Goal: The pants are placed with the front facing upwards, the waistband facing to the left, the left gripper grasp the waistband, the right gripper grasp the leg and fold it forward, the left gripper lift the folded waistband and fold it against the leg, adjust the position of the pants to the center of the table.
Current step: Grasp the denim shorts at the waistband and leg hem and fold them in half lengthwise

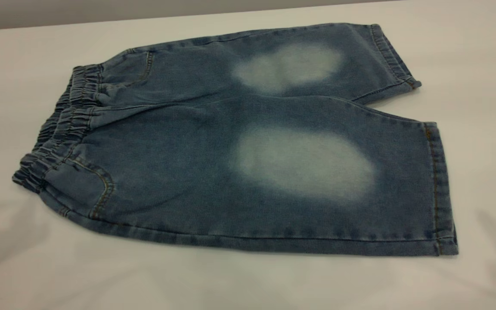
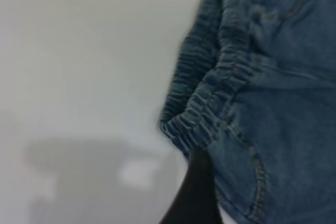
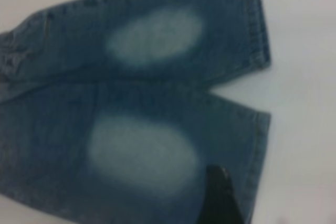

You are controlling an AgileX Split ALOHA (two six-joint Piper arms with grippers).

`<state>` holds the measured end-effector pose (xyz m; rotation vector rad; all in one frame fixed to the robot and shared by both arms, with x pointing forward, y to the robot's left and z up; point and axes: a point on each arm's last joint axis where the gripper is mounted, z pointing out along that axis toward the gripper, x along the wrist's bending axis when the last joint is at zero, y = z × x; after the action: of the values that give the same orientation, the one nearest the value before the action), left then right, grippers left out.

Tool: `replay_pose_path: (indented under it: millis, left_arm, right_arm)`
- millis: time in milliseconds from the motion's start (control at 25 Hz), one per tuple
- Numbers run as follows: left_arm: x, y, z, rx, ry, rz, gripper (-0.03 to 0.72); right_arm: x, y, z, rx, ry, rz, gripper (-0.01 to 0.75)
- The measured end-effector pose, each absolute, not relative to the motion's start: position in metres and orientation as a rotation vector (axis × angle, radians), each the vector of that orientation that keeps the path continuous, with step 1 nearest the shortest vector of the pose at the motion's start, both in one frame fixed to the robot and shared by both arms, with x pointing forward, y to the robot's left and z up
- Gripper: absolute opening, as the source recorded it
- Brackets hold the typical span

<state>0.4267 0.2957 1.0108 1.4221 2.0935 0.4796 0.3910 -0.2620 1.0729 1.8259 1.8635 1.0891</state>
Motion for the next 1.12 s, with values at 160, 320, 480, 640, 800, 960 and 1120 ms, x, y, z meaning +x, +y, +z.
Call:
replay_pose_path:
  millis: [160,320,480,640,800,960,1120]
  left_arm:
    - [0.450,0.295,0.984,1.458,2.141,0.443,0.589]
    - [0.471,0.294,0.959,1.504,2.208,0.389,0.589]
    - [0.490,0.294,0.935,1.567,2.242,0.364,0.589]
    - [0.501,0.294,0.911,1.614,2.309,0.303,0.589]
    - [0.507,0.294,0.885,1.656,2.347,0.262,0.589]
    - [0.509,0.294,0.863,1.697,2.357,0.244,0.589]
    - [0.519,0.293,0.851,1.701,2.352,0.243,0.589]
  right_arm:
    - [0.397,-0.259,1.069,1.844,1.887,1.102,0.422]
    - [0.400,-0.259,1.062,1.859,1.906,1.080,0.422]
    - [0.407,-0.257,1.057,1.882,1.922,1.067,0.422]
    - [0.412,-0.257,1.052,1.902,1.937,1.042,0.422]
    - [0.415,-0.257,1.049,1.911,1.940,1.032,0.422]
    - [0.415,-0.257,1.049,1.911,1.940,1.031,0.422]
    - [0.415,-0.257,1.049,1.906,1.943,1.030,0.422]
